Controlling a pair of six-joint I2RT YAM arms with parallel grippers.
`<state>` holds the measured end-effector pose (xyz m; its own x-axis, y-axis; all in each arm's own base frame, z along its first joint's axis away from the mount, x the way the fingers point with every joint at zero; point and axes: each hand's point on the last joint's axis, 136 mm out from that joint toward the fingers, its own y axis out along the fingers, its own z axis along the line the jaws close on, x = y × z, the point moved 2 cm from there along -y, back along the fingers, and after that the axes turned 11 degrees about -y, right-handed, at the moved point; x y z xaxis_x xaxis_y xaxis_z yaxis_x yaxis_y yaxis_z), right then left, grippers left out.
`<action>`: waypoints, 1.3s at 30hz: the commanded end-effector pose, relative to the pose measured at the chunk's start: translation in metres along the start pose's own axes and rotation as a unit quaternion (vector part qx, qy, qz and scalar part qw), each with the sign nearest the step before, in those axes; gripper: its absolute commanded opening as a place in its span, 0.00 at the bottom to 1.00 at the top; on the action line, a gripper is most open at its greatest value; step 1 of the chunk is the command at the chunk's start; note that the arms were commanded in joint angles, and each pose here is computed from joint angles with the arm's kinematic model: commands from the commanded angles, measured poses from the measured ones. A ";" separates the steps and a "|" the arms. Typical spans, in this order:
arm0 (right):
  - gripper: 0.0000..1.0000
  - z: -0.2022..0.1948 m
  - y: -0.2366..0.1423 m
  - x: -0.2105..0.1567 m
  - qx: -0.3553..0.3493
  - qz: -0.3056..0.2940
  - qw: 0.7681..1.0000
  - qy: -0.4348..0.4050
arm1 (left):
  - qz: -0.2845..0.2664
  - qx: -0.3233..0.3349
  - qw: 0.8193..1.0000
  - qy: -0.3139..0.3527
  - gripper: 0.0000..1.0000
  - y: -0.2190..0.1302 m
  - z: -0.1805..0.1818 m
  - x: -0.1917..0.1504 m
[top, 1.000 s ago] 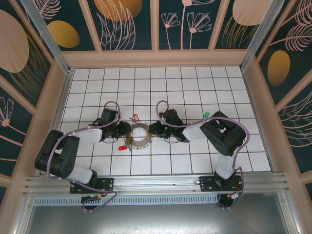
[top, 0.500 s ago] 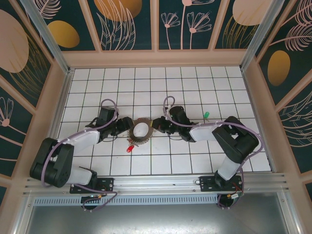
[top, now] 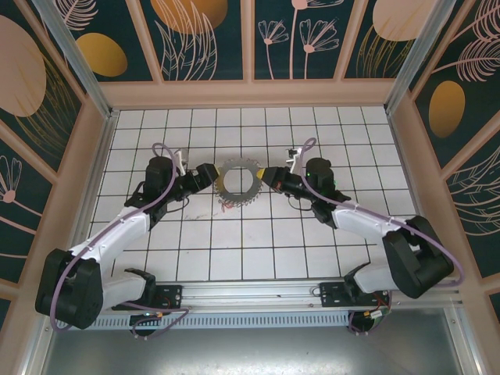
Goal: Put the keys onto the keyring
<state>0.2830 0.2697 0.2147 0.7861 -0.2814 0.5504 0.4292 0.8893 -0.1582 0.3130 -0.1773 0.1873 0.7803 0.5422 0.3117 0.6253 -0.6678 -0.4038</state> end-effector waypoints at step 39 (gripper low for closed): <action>0.30 0.028 -0.022 0.037 0.004 -0.067 0.997 -0.030 | 0.056 -0.196 0.979 -0.002 0.00 -0.019 -0.093 0.001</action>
<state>0.2873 0.2556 0.2365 0.7579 -0.3482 0.5516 0.4811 0.8695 -0.1121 0.3023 -0.2123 0.2387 0.8772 0.4279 0.2178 0.4663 -0.8673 -0.1741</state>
